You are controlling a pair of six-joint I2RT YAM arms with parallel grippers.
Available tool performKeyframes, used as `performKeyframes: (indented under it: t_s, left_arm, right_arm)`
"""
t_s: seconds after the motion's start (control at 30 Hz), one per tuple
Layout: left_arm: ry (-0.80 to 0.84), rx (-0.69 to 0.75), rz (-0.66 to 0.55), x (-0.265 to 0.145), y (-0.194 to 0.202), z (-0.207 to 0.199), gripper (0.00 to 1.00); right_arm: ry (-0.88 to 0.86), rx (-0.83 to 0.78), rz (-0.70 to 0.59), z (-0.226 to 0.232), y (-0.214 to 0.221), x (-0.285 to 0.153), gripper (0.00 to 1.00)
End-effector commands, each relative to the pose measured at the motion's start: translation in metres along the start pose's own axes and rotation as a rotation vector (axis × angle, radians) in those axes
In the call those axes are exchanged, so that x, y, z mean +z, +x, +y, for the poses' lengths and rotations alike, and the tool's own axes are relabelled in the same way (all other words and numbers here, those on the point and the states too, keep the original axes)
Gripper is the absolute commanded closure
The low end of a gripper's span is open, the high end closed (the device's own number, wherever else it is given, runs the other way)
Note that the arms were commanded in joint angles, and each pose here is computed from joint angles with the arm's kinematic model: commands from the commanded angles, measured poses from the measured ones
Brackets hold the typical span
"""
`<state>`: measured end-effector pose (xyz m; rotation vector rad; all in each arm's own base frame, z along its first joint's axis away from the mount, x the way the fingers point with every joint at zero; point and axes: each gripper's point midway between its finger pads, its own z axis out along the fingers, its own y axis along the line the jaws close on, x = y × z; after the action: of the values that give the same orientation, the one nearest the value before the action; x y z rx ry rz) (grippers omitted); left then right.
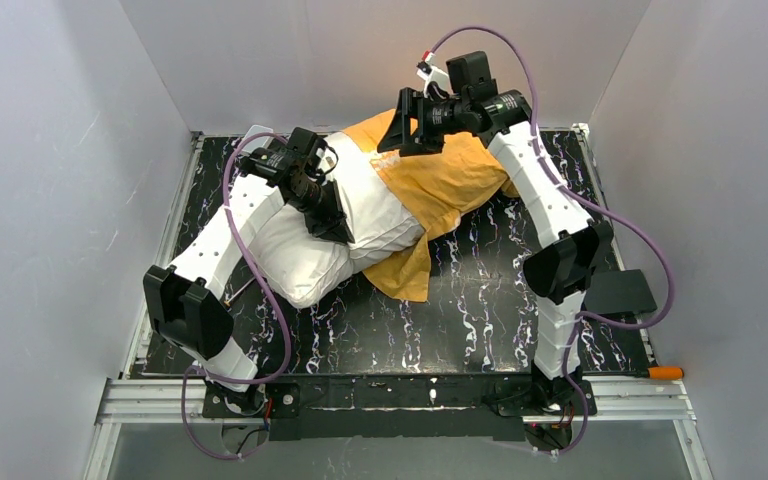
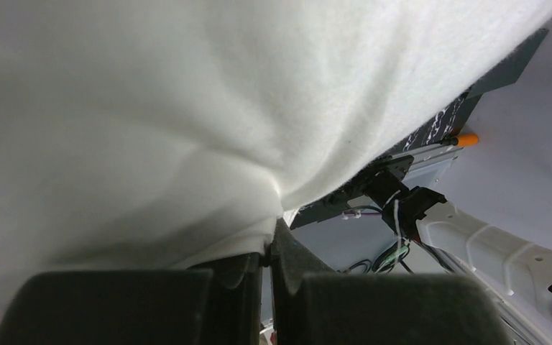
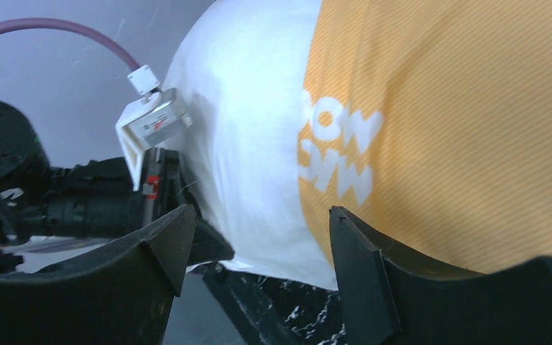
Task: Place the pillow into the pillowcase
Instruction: Stuff the pillow into the pillowcase.
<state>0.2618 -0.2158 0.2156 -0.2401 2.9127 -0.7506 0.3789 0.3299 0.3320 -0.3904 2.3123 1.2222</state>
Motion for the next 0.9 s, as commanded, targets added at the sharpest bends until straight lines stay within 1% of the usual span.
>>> performKeyframes:
  t_s: [0.0, 0.13, 0.23, 0.3, 0.33, 0.37, 0.43, 0.47, 0.5, 0.53, 0.57, 0.7, 0.73, 0.8, 0.83, 0.87]
  left_arm:
    - [0.045, 0.033, 0.034, -0.009, 0.014, -0.005, 1.00]
    - [0.047, 0.034, 0.040, -0.009, 0.017, -0.004, 1.00]
    - [0.043, 0.040, 0.036, -0.010, 0.016, -0.003, 1.00]
    - [0.040, 0.040, 0.034, -0.011, 0.015, -0.004, 1.00]
    - [0.039, 0.040, 0.033, -0.010, 0.014, -0.004, 1.00]
    - [0.038, 0.042, 0.030, -0.011, 0.014, -0.004, 1.00]
    - [0.035, 0.044, 0.022, -0.011, 0.011, -0.005, 1.00]
    - [0.033, 0.043, 0.020, -0.010, 0.009, -0.005, 1.00]
    - [0.034, 0.045, 0.015, -0.011, 0.007, -0.007, 1.00]
    - [0.033, 0.046, 0.010, -0.011, 0.004, -0.008, 1.00]
    - [0.036, 0.046, 0.006, -0.011, 0.002, -0.010, 1.00]
    - [0.062, 0.050, -0.018, -0.012, -0.017, -0.027, 1.00]
    - [0.073, 0.053, -0.024, -0.012, -0.023, -0.033, 1.00]
    - [0.092, 0.059, -0.022, -0.010, -0.033, -0.043, 1.00]
    - [0.092, 0.062, -0.018, -0.010, -0.035, -0.045, 1.00]
    - [0.090, 0.064, -0.017, -0.011, -0.036, -0.046, 1.00]
  right_arm:
    - [0.070, -0.136, -0.111, -0.014, -0.029, 0.012, 0.24]
    - [0.074, -0.164, -0.074, -0.018, -0.023, 0.036, 0.23]
    - [0.092, -0.172, -0.008, -0.027, -0.003, 0.054, 0.22]
    - [0.090, -0.185, 0.032, -0.026, 0.010, 0.063, 0.24]
    - [0.079, -0.193, 0.046, -0.021, 0.015, 0.065, 0.29]
    - [0.063, -0.187, 0.059, -0.017, 0.018, 0.067, 0.37]
    - [0.019, -0.164, 0.078, -0.008, 0.022, 0.067, 0.64]
    - [-0.005, -0.155, 0.079, -0.001, 0.022, 0.065, 0.74]
    - [-0.037, -0.152, 0.074, 0.008, 0.021, 0.061, 0.90]
    - [-0.068, -0.142, 0.067, 0.017, 0.019, 0.058, 0.96]
    - [-0.110, -0.136, 0.054, 0.029, 0.016, 0.053, 0.99]
    - [-0.380, -0.100, -0.003, 0.092, 0.002, 0.030, 0.99]
    - [-0.426, -0.086, -0.013, 0.103, -0.001, 0.025, 0.99]
    - [-0.433, -0.075, -0.019, 0.108, -0.004, 0.021, 0.99]
    - [-0.402, -0.077, -0.021, 0.103, -0.004, 0.021, 0.99]
    - [-0.323, -0.077, -0.037, 0.090, -0.006, 0.023, 0.99]
